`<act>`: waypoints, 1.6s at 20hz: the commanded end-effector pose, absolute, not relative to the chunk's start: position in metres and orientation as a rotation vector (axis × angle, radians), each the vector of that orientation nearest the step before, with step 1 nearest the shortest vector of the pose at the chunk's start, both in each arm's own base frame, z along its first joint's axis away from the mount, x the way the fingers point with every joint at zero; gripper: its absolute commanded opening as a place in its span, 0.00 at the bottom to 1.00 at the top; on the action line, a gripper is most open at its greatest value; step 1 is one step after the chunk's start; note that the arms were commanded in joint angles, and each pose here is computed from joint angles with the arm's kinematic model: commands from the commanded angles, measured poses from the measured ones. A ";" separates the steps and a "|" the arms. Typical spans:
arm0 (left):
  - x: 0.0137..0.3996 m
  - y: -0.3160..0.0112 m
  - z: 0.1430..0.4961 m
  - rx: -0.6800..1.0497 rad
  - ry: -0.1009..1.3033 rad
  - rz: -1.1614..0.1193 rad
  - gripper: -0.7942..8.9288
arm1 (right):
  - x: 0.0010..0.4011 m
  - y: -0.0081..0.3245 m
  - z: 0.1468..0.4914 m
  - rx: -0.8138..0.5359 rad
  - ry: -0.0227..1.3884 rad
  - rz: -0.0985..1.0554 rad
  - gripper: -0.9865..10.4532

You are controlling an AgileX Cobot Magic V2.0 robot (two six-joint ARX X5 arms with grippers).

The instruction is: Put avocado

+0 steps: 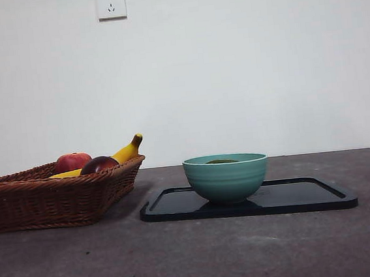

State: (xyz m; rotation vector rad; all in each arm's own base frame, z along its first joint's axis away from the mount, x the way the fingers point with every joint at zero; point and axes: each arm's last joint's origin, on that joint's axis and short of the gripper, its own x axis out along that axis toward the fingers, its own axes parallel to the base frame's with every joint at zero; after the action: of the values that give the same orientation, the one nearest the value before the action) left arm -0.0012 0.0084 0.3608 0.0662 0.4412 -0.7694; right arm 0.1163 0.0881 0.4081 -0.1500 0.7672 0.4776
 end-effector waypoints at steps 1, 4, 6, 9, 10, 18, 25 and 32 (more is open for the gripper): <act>-0.002 0.009 0.364 0.059 0.419 -0.777 0.65 | 0.094 0.078 0.392 -0.092 0.710 0.505 0.59; -0.002 0.009 0.364 0.061 0.418 -0.778 0.65 | 0.071 0.061 0.360 -0.056 0.705 0.525 0.59; -0.002 0.009 0.364 0.061 0.418 -0.778 0.65 | 0.061 0.053 0.344 -0.034 0.709 0.522 0.59; -0.001 0.009 0.365 0.058 0.414 -0.779 0.65 | 0.053 0.045 0.334 -0.015 0.696 0.521 0.59; -0.001 0.009 0.365 0.057 0.413 -0.779 0.65 | 0.052 0.044 0.335 -0.009 0.689 0.522 0.59; -0.001 0.009 0.365 0.056 0.412 -0.779 0.65 | 0.054 0.046 0.339 0.019 0.635 0.538 0.59; -0.001 0.009 0.365 0.055 0.410 -0.779 0.11 | 0.054 0.046 0.339 0.015 0.634 0.540 0.11; -0.001 0.009 0.365 0.053 0.410 -0.779 0.11 | 0.054 0.046 0.339 0.015 0.634 0.540 0.10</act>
State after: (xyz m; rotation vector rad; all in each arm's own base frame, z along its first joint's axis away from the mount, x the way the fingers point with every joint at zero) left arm -0.0009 0.0079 0.3620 0.0588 0.4293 -0.7713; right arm 0.0540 0.0453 0.3357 0.0050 0.6477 0.5287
